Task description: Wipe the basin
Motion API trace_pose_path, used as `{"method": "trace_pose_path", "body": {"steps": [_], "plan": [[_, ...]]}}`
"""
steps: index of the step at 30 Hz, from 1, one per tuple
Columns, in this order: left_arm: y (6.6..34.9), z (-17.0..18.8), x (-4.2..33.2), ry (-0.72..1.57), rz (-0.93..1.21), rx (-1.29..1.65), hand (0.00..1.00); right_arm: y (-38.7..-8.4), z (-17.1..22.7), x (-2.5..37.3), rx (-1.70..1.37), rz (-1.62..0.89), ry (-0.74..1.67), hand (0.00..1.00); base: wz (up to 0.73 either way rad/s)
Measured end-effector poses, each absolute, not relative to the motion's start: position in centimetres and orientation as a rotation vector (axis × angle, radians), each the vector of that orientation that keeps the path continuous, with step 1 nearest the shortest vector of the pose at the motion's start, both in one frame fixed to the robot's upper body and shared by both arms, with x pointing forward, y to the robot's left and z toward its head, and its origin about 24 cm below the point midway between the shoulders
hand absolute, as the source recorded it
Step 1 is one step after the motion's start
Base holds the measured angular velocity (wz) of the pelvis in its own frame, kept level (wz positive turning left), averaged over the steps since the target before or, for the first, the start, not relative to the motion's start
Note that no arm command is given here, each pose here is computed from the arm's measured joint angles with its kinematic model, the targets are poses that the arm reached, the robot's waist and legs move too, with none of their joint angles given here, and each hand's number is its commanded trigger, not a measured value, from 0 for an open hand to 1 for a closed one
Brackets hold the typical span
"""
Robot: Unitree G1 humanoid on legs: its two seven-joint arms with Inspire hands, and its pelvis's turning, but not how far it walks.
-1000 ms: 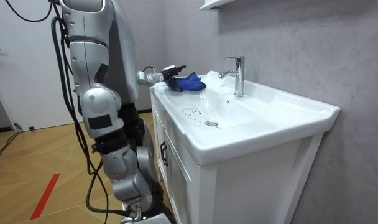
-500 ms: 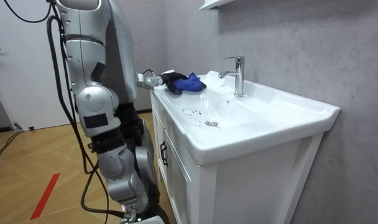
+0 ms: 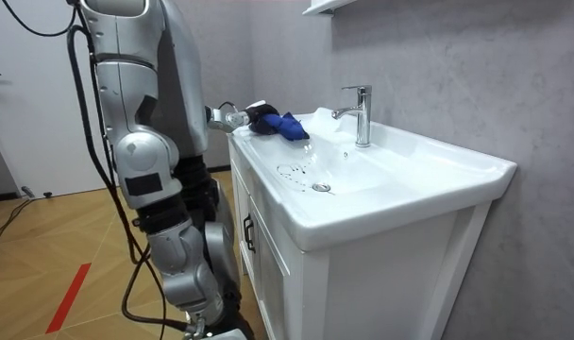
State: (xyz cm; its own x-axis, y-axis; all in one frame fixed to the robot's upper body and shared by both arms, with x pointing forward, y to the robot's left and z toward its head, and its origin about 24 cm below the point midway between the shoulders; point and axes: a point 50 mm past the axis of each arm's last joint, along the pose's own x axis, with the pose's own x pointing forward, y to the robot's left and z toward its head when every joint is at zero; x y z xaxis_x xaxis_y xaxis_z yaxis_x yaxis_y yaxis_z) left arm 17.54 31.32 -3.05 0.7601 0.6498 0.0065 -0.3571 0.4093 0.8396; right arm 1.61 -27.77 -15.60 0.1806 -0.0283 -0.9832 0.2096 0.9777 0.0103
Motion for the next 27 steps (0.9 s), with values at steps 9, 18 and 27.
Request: {"method": "trace_pose_path", "body": {"steps": [9,18,27], "plan": [[31.4,-3.2,17.5,0.361,0.656,0.956,1.00,-27.8,-15.6,1.6,0.155,-0.177,1.396,0.00,-0.02],[31.3,-2.7,17.7,0.343,0.673,0.960,1.00,-27.8,-15.6,2.0,0.140,-0.175,1.373,0.00,0.01],[30.5,-0.1,19.3,0.204,0.678,0.999,1.00,-27.7,-15.6,2.2,0.112,-0.151,1.360,0.00,0.08]]}}
